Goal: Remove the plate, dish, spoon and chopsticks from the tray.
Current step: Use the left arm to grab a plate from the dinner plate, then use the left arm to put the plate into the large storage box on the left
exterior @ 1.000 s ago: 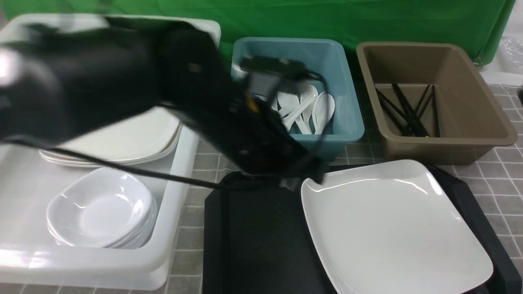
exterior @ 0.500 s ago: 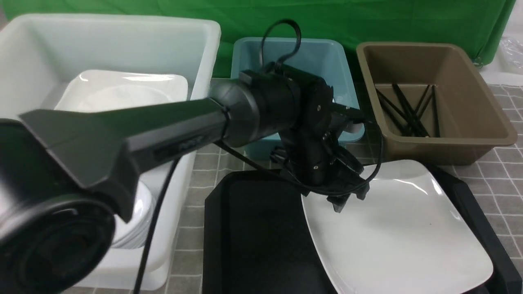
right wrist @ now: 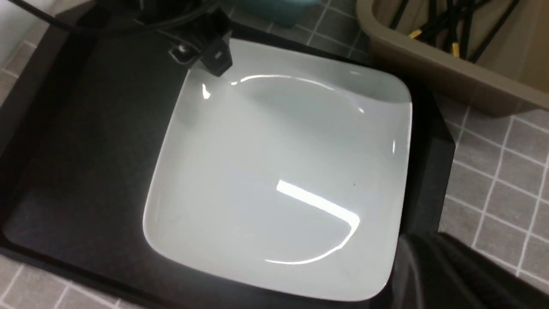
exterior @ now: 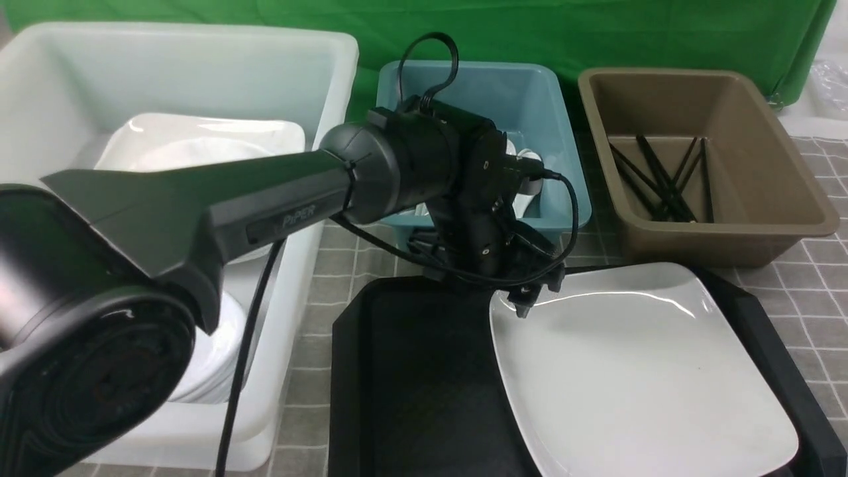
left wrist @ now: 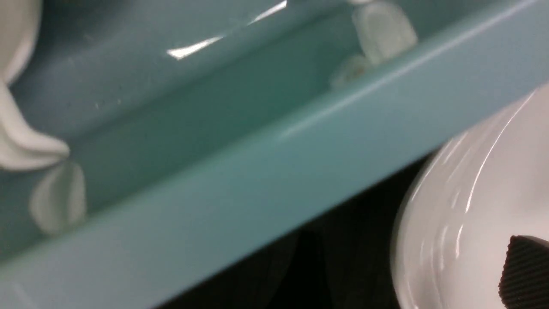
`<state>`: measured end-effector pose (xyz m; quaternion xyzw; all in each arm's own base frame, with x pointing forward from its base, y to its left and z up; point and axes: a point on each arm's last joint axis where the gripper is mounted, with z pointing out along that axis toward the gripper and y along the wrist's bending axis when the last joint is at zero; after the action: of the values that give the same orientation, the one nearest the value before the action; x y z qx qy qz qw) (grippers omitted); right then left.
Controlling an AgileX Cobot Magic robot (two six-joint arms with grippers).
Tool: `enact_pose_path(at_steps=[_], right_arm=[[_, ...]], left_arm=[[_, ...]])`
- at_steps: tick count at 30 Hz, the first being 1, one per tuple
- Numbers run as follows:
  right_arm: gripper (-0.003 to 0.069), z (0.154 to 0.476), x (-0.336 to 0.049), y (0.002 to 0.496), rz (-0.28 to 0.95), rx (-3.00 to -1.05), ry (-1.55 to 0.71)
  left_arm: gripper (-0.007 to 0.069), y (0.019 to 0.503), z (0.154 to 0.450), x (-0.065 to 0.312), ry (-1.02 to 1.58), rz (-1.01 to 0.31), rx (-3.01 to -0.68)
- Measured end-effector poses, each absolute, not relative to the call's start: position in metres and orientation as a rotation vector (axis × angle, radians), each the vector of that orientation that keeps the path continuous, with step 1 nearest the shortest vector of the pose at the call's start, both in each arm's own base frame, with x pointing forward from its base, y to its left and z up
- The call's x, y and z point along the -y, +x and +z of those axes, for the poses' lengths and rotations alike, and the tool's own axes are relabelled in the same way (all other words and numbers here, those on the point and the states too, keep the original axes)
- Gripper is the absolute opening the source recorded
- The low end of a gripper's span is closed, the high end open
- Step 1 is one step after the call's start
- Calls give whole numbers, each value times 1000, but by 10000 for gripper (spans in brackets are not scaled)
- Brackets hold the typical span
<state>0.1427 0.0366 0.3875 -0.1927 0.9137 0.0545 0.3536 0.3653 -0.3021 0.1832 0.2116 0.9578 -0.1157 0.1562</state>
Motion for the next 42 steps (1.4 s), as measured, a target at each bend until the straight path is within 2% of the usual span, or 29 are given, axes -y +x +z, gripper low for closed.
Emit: enact_pose_path(at_steps=[7, 9, 12, 14, 16, 20, 22, 24, 27, 31, 34, 35, 36, 39, 41, 42], right_arm=[[20, 388, -38, 143, 158, -2358, -495], [20, 388, -38, 143, 159, -2357, -495], [20, 388, -38, 143, 163, -2357, -495], [20, 388, -38, 143, 163, -2357, -495], [20, 388, -38, 143, 163, -2357, -495], [20, 389, -39, 143, 180, -2349, -492], [20, 389, -41, 142, 203, -2342, -508], [20, 391, -46, 141, 267, -2319, -543], [20, 401, -53, 138, 357, -2260, -586], [20, 432, -63, 132, 468, -2111, -687], [20, 442, -68, 132, 514, -2073, -740], [20, 450, -74, 135, 579, -2046, -783], [20, 451, -74, 136, 579, -2046, -788], [20, 462, -84, 149, 665, -2024, -873], [20, 468, -97, 160, 711, -2025, -968], [20, 469, -98, 160, 715, -2026, -977]], left_arm=[[540, 366, 161, 312, 579, -438, -2778], [507, 366, 159, 314, 571, -461, -2780], [405, 366, 158, 314, 605, -462, -2774], [246, 368, 157, 313, 611, -465, -2775], [196, 367, 161, 312, 582, -503, -2783], [176, 361, 180, 309, 607, -514, -2798], [142, 356, 198, 307, 630, -527, -2785], [81, 348, 227, 304, 666, -575, -2733], [40, 337, 271, 297, 704, -608, -2636], [29, 320, 335, 272, 713, -609, -2492], [29, 316, 355, 258, 686, -610, -2450], [29, 315, 373, 240, 630, -630, -2414], [29, 315, 376, 239, 621, -639, -2410], [29, 317, 407, 197, 490, -684, -2346], [29, 322, 428, 154, 358, -702, -2290], [29, 323, 430, 150, 346, -708, -2286]])
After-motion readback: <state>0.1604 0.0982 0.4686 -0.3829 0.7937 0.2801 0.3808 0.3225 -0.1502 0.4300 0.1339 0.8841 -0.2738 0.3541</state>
